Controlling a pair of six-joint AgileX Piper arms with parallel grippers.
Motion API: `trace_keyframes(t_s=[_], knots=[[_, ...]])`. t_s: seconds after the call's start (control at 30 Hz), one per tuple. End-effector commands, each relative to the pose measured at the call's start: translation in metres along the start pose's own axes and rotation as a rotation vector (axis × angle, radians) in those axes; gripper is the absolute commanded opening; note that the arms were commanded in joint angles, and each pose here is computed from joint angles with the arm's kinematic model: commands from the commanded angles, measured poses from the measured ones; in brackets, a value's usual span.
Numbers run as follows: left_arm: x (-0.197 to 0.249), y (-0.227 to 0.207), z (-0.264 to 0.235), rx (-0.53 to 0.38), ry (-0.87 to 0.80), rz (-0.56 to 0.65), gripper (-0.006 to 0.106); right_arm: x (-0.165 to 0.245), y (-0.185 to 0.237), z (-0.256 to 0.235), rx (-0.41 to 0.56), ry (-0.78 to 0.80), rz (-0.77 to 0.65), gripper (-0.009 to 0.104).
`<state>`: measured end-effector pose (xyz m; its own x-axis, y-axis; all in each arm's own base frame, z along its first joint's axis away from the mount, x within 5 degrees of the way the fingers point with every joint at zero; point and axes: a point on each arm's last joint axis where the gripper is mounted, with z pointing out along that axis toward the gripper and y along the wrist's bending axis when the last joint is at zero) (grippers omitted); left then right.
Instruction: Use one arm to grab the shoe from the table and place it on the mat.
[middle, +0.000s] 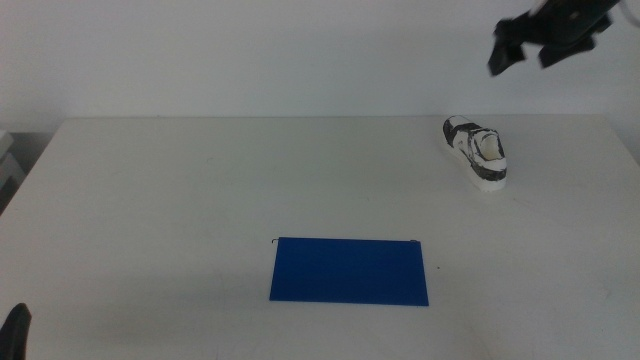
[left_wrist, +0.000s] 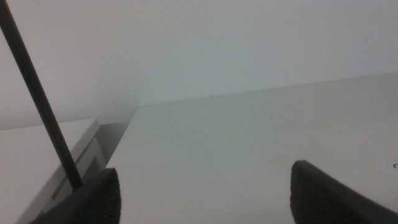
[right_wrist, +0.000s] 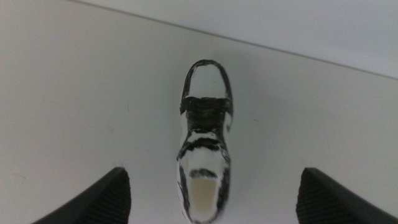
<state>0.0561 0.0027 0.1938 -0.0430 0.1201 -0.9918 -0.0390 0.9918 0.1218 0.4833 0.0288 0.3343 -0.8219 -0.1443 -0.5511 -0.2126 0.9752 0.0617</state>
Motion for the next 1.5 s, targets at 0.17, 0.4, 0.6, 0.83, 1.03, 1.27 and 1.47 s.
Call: trace_keyframes(t_s=[0.17,0.4,0.6,0.83,1.03,1.27,1.47], knots=[[-0.006,0.0,-0.001,0.0,-0.084,-0.015,0.094,-0.01,0.016,0.029,-0.01,-0.056,-0.047,0.078],[-0.006,0.0,-0.001,0.0,-0.084,-0.015,0.094,0.0,0.018,0.079,-0.011,0.0,-0.052,0.078],[-0.006,0.0,-0.001,0.0,-0.084,-0.015,0.094,0.008,0.013,0.104,-0.002,0.038,-0.049,0.078],[-0.006,0.0,-0.001,0.0,-0.084,-0.015,0.094,0.014,0.008,0.126,0.027,0.058,-0.034,0.058],[-0.006,0.0,-0.001,0.0,-0.084,-0.015,0.094,0.013,0.007,0.115,0.051,0.063,0.024,-0.004],[-0.006,0.0,-0.001,0.0,-0.084,-0.015,0.094,0.005,0.026,0.064,0.04,0.09,-0.017,-0.004],[-0.006,0.0,-0.001,0.0,-0.084,-0.015,0.094,-0.006,0.052,-0.005,0.043,0.007,-0.035,-0.004]])
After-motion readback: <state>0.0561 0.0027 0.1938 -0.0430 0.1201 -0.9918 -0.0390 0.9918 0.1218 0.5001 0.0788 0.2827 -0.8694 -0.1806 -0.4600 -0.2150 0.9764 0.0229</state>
